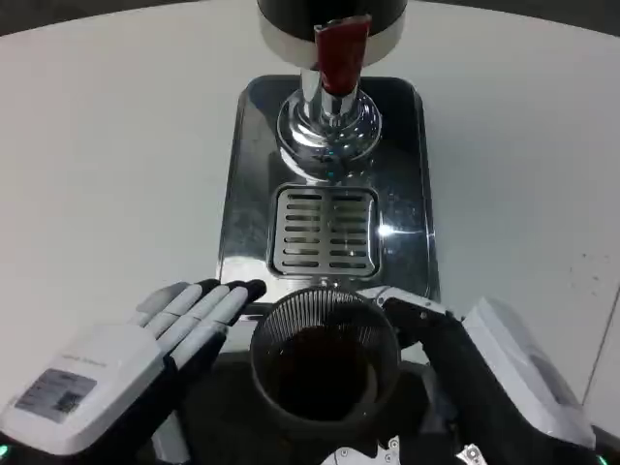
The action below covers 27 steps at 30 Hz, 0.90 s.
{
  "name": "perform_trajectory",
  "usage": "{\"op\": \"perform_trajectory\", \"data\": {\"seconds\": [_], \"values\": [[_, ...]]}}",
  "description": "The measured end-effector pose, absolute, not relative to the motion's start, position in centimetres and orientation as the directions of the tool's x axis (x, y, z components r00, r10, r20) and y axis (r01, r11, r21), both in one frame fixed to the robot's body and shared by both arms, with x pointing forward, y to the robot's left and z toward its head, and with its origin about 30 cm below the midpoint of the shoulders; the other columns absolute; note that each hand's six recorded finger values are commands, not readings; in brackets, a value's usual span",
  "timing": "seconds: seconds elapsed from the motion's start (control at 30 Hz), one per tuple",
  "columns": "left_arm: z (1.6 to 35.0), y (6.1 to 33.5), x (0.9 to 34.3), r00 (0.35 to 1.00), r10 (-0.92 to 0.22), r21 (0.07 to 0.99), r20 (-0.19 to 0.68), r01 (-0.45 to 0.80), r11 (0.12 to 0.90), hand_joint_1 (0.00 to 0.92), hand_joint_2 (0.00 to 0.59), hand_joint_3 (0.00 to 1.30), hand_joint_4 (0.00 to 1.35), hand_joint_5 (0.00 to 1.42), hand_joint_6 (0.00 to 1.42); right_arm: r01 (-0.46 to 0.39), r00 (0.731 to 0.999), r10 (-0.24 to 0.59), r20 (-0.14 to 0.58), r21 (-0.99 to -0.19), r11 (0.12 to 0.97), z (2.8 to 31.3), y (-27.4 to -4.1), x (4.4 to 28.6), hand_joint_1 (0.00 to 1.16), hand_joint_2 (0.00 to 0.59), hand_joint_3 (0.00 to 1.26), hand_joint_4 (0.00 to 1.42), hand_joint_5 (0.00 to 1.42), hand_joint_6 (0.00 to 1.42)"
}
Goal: Grasp the cup under the faucet to collect the drink, then remove the cup.
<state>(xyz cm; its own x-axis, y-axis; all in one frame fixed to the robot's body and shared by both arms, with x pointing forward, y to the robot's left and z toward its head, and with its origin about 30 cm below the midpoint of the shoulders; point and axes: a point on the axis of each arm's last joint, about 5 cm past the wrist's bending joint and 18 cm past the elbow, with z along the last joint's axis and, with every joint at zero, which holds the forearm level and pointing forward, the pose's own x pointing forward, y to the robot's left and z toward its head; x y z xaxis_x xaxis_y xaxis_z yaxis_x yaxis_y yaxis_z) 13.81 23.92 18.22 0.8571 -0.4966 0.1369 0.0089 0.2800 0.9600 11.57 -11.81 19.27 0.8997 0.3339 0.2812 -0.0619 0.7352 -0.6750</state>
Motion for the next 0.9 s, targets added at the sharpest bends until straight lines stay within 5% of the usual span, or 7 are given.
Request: {"op": "perform_trajectory", "data": {"seconds": [0.9], "values": [[18.41,23.86,13.66,0.851,-0.510,0.970,0.128,0.000,0.243,0.146,0.041,0.00,0.00,0.00,0.00,-0.088,0.895,0.356,0.268,-0.677,0.731,19.20,-11.66,11.42,1.01,0.164,0.99,1.21,1.25,1.42]]}}
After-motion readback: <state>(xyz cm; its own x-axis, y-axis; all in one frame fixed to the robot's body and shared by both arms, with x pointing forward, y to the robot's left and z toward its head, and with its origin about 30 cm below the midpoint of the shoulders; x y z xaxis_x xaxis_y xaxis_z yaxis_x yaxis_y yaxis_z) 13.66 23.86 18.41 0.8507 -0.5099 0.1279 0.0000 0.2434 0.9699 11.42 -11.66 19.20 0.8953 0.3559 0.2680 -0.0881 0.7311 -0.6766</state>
